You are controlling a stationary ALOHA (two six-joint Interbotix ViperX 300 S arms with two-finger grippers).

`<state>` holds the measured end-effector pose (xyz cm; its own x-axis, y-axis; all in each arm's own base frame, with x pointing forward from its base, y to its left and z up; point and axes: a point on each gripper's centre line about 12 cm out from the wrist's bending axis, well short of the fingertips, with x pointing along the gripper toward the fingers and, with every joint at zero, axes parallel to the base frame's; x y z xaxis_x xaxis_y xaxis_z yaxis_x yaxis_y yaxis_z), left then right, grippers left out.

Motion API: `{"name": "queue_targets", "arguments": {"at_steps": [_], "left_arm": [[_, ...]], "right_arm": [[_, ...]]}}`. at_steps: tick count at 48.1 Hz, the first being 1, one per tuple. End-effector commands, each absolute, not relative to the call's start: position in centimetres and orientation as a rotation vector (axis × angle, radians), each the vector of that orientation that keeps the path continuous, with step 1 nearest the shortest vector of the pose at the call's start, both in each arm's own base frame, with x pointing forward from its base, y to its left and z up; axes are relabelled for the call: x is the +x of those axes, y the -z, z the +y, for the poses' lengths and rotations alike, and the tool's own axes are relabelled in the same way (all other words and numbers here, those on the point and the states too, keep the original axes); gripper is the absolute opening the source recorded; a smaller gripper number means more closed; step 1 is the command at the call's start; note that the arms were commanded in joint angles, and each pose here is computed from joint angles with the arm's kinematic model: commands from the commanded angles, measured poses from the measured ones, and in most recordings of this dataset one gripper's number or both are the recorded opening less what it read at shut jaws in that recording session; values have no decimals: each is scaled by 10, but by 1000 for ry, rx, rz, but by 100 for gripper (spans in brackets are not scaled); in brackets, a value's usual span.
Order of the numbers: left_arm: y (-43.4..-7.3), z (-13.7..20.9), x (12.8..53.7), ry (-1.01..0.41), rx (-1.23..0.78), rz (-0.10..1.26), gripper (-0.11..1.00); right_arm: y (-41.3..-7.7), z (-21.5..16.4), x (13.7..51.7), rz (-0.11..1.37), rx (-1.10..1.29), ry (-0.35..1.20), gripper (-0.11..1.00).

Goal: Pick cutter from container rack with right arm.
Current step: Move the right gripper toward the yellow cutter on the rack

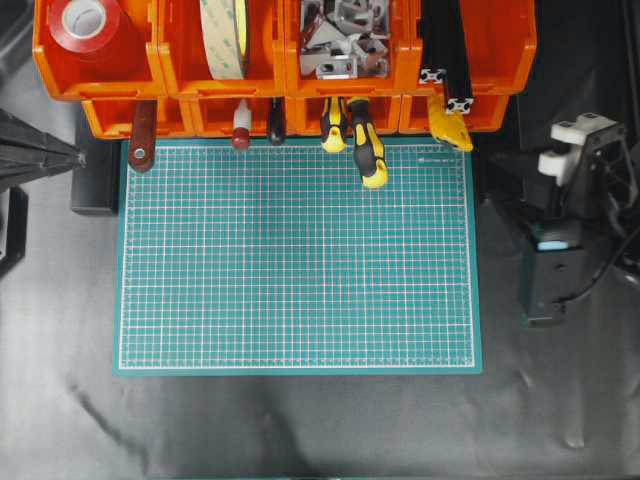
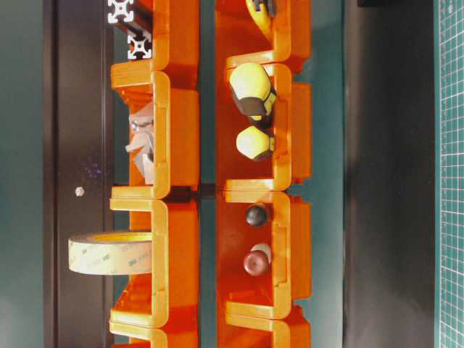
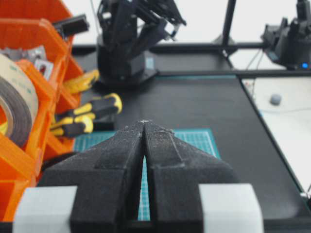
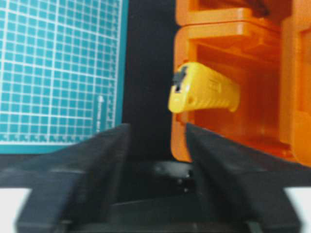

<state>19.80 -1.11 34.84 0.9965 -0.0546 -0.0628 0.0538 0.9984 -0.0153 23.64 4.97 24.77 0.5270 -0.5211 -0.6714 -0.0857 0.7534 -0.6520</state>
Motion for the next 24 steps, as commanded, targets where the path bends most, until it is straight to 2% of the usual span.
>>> {"name": "queue_targets", "arguments": {"at_steps": [1,6,24], "left_arm": [[-352,-11,199,55,-17,62,0],[-348,-11,199,54,-35,73,0],[-347,-12,197,55,-108,74,0]], "right_arm": [[-249,48,243,979,-702,293,62],[-253,46,251,947,-744,313,76],[-237,32,269,946,-777,385,75]]}}
